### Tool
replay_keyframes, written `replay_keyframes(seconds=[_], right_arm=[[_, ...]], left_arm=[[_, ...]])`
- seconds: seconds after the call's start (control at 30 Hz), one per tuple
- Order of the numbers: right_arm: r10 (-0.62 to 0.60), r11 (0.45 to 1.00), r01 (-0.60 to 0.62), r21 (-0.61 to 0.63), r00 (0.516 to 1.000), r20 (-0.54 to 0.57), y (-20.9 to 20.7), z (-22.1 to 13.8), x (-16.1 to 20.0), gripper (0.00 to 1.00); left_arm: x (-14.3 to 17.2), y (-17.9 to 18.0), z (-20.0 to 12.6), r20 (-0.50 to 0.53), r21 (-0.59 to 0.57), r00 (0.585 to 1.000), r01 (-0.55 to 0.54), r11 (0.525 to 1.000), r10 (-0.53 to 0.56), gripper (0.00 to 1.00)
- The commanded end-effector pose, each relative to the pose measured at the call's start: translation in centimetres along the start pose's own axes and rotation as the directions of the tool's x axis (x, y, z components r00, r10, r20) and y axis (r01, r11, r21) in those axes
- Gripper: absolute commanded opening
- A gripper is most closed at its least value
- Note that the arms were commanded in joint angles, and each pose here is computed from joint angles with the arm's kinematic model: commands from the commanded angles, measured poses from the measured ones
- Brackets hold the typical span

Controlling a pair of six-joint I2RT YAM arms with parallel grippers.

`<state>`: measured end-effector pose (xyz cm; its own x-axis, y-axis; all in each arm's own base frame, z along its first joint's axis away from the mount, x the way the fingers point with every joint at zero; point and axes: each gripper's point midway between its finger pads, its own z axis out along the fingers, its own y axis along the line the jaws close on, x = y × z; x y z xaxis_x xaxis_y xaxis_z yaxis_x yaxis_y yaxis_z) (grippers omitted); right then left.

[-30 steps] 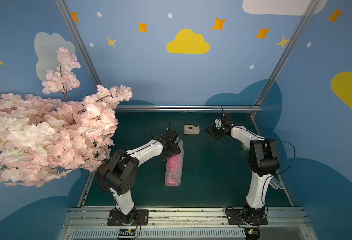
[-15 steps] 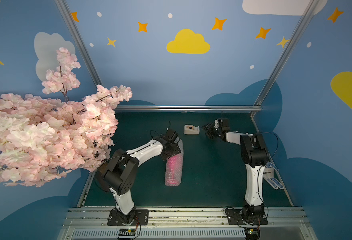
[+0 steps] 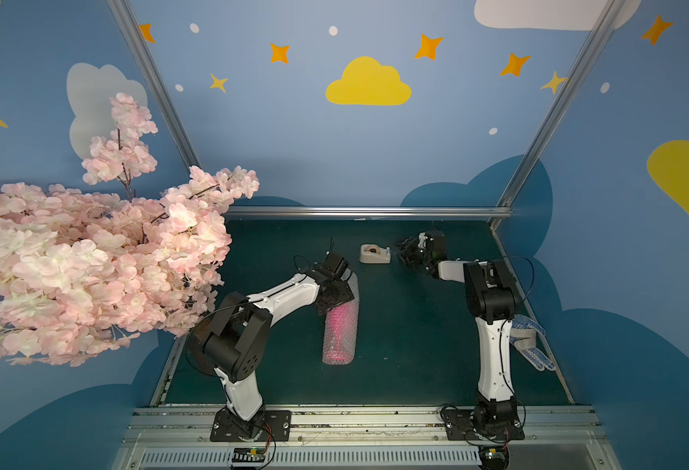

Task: Wrap wine glasses in bubble wrap
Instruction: Tear off the tape using the Tape Cutter.

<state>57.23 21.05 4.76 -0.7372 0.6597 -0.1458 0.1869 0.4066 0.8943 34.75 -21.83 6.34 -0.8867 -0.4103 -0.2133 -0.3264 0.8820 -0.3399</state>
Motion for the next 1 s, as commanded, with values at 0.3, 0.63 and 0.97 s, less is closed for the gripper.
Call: replay_keyframes(seconds=[0.3, 0.63, 0.97], right_arm=[[0.077, 0.996, -0.078, -0.033, 0.996, -0.035, -0.4, 1.9, 1.3, 0.60], [0.103, 0.991, -0.104, -0.082, 0.995, -0.017, 0.3, 2.0, 0.9, 0.47], [0.110, 0.988, -0.108, -0.113, 0.994, 0.014, 0.6, 1.2, 0.3, 0.39]], left_arm=[[-0.5, -0.2, -0.6, 0.020, 0.007, 1.000, 0.002, 1.000, -0.002, 0.78], [-0.5, -0.1, -0.6, 0.021, 0.005, 1.000, 0.002, 1.000, -0.002, 0.78], [-0.4, 0.1, -0.3, 0.015, -0.003, 1.000, 0.004, 1.000, -0.004, 0.78]])
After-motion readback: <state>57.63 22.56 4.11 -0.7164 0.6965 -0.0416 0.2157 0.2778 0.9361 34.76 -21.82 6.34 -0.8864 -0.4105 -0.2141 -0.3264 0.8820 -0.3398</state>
